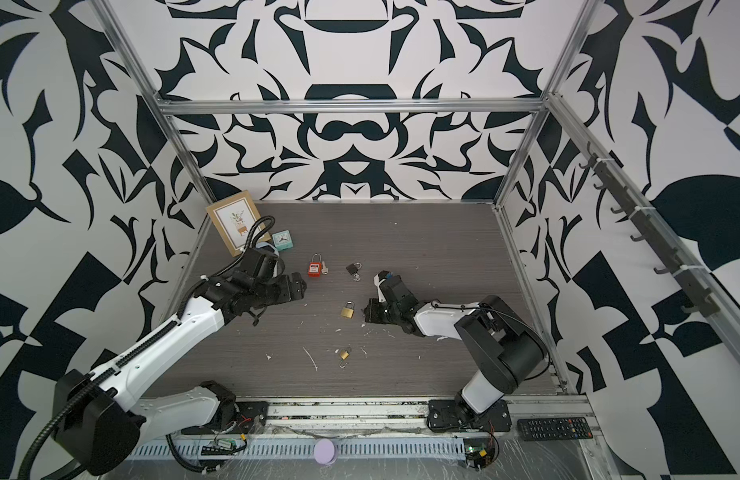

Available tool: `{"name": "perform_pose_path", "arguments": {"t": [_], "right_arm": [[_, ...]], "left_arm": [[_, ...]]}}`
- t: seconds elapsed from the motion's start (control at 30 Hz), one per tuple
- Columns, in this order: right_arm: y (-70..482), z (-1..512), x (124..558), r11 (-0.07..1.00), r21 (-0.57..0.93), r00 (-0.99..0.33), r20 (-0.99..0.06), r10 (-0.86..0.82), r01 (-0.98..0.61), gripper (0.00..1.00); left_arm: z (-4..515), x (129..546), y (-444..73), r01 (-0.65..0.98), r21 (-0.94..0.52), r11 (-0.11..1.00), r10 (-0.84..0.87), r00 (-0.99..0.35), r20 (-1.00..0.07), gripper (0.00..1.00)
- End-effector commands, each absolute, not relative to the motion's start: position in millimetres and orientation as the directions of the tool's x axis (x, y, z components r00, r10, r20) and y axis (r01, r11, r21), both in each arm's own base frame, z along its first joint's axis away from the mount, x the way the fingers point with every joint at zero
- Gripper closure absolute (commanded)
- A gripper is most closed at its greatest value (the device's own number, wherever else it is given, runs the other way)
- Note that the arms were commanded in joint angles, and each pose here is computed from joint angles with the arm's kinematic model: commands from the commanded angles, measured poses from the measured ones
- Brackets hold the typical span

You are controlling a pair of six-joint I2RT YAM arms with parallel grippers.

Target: Lock with the key

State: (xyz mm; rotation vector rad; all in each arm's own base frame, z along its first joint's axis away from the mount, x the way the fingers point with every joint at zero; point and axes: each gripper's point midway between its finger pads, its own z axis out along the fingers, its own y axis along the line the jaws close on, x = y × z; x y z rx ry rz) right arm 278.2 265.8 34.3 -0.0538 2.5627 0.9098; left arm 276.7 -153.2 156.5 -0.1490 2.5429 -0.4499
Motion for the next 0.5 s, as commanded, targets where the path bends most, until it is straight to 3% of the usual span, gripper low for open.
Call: {"name": "perform_pose_path", "arguments": {"t": [0.0, 0.47], "right_arm": [[279, 46, 285, 0.762, 0.619, -0.903, -0.414, 0.111, -0.190, 1.00], [293, 37, 285, 0.757, 0.624, -0.918, -0.388, 0.083, -0.195, 1.00]], "left_arm": [[171, 283, -166, 0.024, -0.424, 0.905, -0.223, -0.823, -0.522, 0.00], [162, 290, -183, 0.034, -0.443, 0.896, -0.195, -0.866, -0.460, 0.00]]}}
